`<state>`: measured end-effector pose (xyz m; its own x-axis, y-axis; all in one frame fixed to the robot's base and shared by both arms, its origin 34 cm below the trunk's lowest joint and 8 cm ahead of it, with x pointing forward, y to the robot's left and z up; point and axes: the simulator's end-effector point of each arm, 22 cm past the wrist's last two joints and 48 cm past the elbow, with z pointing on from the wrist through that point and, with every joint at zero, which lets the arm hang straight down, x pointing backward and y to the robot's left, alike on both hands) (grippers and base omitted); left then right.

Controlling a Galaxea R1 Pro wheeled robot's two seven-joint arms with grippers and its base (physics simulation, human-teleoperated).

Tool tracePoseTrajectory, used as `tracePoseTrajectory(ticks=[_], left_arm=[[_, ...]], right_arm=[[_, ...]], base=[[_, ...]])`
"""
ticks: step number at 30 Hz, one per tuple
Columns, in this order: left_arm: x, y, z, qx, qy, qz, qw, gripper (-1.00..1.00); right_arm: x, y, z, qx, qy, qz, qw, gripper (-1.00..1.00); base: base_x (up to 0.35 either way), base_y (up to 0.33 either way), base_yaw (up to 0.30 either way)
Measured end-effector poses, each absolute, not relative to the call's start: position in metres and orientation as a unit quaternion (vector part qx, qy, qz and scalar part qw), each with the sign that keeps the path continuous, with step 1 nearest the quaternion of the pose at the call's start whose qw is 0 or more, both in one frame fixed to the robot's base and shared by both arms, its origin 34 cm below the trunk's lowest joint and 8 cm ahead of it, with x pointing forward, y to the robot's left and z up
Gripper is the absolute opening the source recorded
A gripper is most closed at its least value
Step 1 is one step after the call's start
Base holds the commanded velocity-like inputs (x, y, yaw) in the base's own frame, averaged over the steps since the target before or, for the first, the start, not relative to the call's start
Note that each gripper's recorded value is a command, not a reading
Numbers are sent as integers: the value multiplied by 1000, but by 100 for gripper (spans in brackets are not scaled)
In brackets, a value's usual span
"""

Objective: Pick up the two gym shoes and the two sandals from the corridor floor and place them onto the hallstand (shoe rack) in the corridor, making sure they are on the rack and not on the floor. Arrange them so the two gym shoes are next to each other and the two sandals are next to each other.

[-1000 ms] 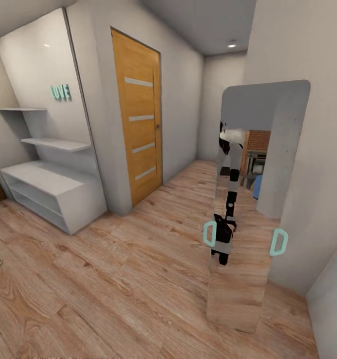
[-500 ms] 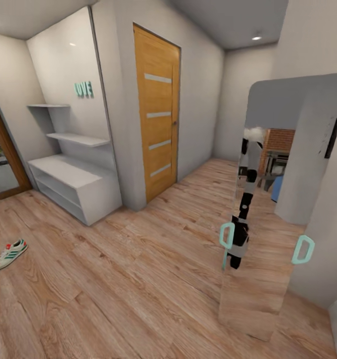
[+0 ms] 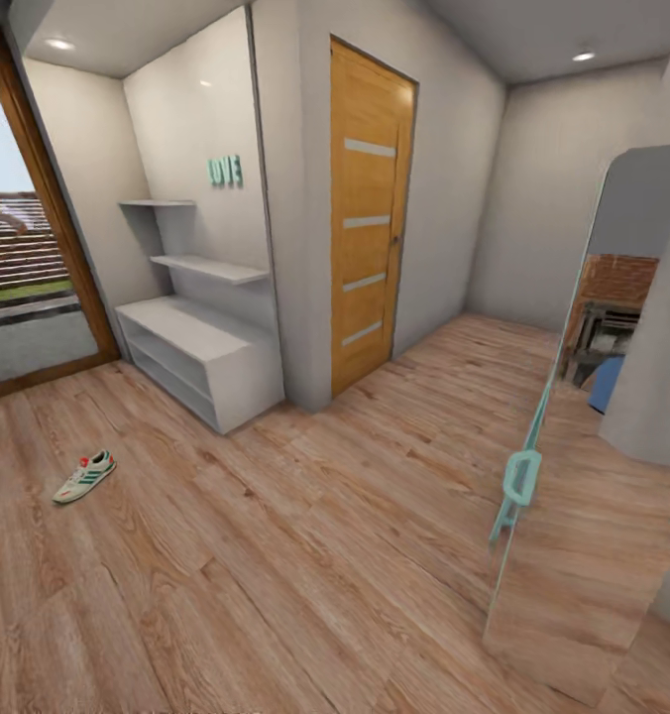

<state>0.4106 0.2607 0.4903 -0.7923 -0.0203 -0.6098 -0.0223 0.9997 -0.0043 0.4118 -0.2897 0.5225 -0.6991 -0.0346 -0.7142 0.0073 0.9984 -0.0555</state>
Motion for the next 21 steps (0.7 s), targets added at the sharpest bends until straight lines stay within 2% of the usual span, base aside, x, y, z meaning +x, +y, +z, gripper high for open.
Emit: tracePoseTrajectory(ticks=[8,21], left_arm=[[407,261,488,-11,948,2,318,100],[414,261,494,-11,938,2,346,100]], right_arm=[[409,-289,520,-8,923,-27,383,100],[404,-288,516,-8,926,-26,376,100]], base=[[148,305,217],[224,280,217]])
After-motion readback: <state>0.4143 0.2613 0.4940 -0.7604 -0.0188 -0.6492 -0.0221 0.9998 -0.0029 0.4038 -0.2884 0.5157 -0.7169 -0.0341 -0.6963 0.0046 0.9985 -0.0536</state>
